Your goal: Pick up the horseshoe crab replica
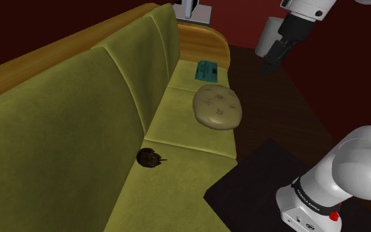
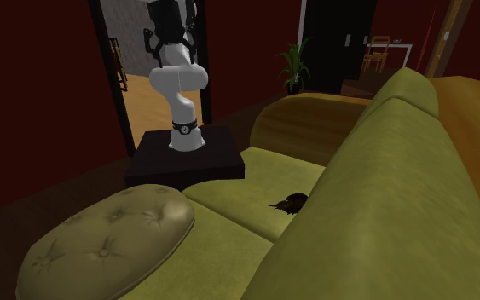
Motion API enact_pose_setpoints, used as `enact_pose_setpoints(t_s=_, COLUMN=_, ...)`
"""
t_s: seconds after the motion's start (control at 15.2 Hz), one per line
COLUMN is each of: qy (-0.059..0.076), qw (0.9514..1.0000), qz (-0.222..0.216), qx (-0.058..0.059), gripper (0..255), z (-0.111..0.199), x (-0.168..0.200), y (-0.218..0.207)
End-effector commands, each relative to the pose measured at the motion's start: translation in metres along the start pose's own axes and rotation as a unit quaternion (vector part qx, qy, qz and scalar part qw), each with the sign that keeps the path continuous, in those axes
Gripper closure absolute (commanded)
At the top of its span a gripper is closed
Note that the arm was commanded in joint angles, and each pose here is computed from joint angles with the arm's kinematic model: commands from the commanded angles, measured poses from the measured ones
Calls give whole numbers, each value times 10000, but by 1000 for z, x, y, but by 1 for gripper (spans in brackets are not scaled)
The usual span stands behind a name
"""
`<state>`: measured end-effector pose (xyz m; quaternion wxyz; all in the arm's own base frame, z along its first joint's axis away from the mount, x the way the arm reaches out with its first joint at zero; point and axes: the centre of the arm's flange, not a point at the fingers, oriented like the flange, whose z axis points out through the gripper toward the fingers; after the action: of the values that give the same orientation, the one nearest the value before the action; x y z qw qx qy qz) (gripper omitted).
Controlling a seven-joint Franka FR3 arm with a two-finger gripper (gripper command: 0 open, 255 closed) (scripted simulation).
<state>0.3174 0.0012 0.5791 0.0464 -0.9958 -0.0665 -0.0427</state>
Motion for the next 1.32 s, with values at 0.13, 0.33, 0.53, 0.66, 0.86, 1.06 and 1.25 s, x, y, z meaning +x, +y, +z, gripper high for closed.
enact_pose_setpoints(t_s=0.13, qy=28, qw=9998, qz=-177, qx=10, gripper=0, z=23, x=9, y=-8)
enact_pose_setpoints(t_s=0.33, qy=70, qw=9990, qz=-444, qx=24, gripper=0, z=58, x=22, y=-20)
enact_pose_setpoints(t_s=0.53, qy=111, qw=9974, qz=-709, qx=39, gripper=0, z=93, x=34, y=-33)
enact_pose_setpoints(t_s=0.66, qy=139, qw=9960, qz=-886, qx=48, gripper=0, z=116, x=42, y=-42)
enact_pose_setpoints(t_s=0.86, qy=181, qw=9932, qz=-1151, qx=63, gripper=0, z=150, x=54, y=-56)
enact_pose_setpoints(t_s=1.06, qy=222, qw=9897, qz=-1415, qx=77, gripper=0, z=184, x=65, y=-71)
enact_pose_setpoints(t_s=1.25, qy=263, qw=9854, qz=-1678, qx=92, gripper=0, z=218, x=75, y=-87)
